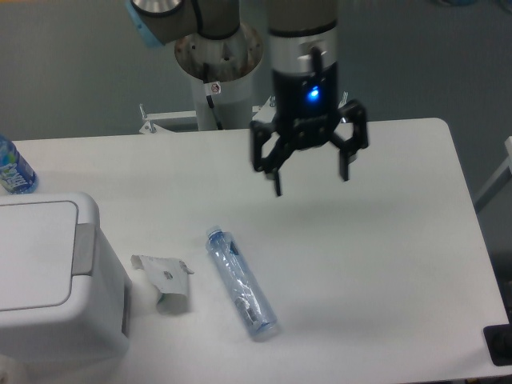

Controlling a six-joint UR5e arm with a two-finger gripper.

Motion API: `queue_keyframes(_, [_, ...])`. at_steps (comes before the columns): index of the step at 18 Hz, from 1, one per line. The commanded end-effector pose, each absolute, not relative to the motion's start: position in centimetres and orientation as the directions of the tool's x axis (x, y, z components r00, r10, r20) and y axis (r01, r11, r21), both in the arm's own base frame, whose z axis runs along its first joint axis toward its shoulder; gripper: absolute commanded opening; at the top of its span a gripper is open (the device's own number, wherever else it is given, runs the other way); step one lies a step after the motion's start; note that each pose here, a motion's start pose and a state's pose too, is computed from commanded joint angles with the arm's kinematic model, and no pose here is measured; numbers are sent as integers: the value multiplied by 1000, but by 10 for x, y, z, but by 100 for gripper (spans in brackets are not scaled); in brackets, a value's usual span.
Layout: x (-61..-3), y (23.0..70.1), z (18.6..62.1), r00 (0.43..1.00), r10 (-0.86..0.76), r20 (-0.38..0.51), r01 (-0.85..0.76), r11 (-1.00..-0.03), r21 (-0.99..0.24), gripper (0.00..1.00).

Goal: Open the trash can
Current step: 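Move the open gripper over the white trash can lid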

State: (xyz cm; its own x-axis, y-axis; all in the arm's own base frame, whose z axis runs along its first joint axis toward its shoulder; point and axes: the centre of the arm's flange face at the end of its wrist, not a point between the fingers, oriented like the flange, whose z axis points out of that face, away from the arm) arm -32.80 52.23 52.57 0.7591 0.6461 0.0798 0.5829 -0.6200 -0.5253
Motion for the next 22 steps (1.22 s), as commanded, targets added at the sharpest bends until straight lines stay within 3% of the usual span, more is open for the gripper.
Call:
queue_keyframes(8, [-269, 579, 516, 785, 607, 127, 574, -634, -519, 100])
queue_keyframes(15, [-218, 598, 504, 830, 544, 124, 527, -690, -496, 100])
queue_keyframes(22, [-197, 609, 493, 840, 527, 130, 519, -708, -479, 100])
